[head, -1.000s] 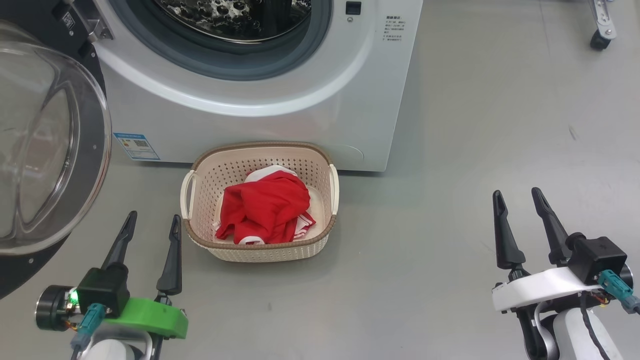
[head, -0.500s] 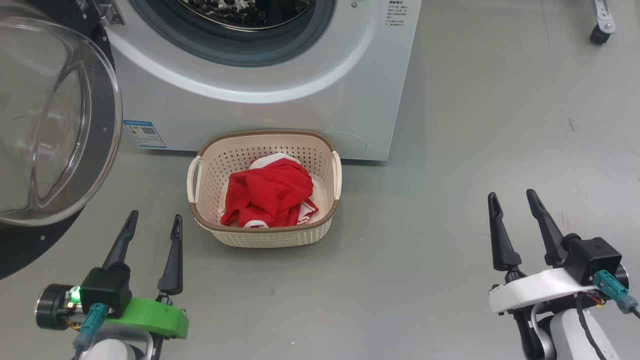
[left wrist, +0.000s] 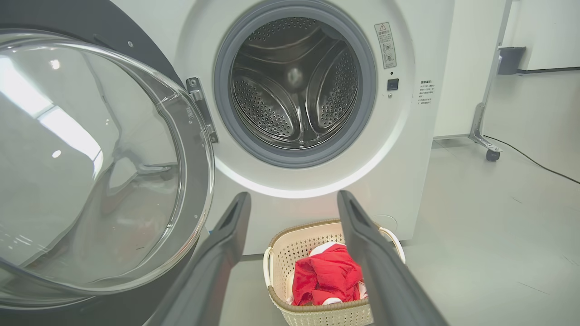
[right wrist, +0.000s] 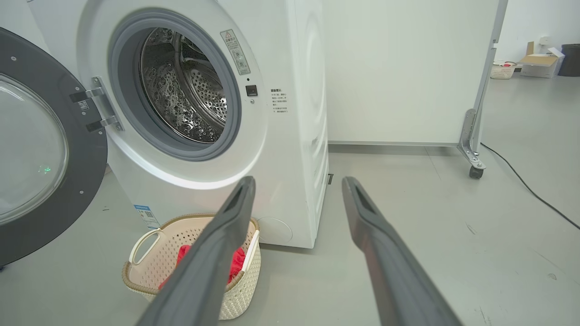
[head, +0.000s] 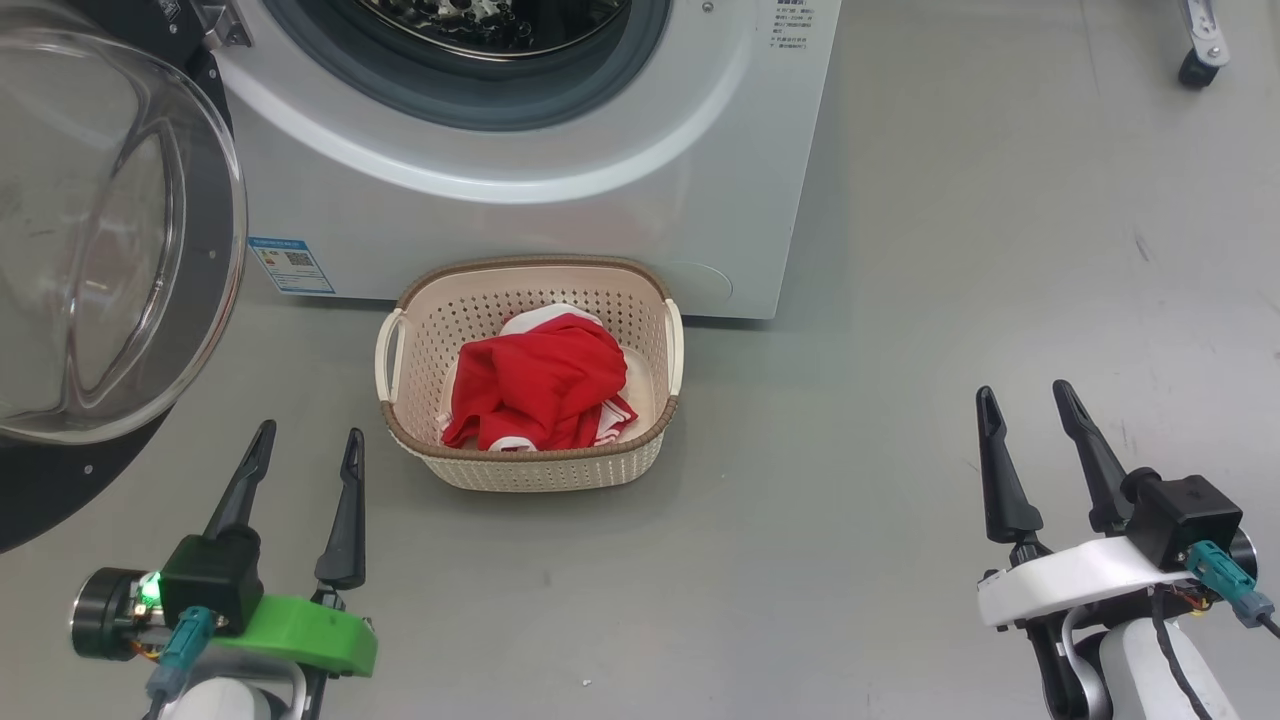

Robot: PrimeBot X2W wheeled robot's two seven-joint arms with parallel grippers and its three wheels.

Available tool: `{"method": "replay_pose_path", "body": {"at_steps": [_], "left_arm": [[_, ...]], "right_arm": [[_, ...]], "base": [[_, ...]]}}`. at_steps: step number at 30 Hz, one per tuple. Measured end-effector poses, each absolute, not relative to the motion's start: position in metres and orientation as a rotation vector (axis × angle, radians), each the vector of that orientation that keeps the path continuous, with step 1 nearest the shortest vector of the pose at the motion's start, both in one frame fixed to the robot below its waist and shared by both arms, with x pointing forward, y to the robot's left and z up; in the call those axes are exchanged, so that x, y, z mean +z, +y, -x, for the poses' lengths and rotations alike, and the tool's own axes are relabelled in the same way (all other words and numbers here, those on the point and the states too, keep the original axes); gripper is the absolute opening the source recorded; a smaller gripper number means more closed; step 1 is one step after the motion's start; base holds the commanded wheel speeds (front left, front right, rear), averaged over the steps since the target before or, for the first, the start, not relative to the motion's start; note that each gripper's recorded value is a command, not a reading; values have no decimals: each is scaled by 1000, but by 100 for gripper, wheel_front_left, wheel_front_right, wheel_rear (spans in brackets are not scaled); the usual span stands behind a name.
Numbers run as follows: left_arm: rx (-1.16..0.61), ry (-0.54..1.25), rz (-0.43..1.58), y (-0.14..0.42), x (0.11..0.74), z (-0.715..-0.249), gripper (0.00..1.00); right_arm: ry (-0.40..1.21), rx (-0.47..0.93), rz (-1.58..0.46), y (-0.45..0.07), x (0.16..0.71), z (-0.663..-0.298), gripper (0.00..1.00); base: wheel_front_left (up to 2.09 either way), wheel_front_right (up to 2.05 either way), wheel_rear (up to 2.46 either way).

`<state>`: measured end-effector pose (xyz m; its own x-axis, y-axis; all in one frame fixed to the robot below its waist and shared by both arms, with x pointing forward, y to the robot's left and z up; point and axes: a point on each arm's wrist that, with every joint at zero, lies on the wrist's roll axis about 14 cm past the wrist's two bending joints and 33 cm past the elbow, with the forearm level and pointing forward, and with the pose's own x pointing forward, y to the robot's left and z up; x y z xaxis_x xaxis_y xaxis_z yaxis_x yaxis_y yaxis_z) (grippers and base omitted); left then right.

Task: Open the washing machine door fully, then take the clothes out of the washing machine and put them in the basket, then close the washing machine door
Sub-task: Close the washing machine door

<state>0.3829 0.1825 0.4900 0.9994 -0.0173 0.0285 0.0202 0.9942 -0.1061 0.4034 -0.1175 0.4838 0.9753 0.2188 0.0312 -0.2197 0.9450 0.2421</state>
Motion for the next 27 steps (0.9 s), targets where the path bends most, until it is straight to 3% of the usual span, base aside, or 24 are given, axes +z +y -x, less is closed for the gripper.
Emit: {"method": "replay_pose_path", "body": {"at_steps": [27], "left_arm": [[3, -29, 106, 189, 491, -378, 100]], "right_arm": [[-6, 243, -248, -111, 484, -409, 100]], "base": [[0, 0, 0]]}}
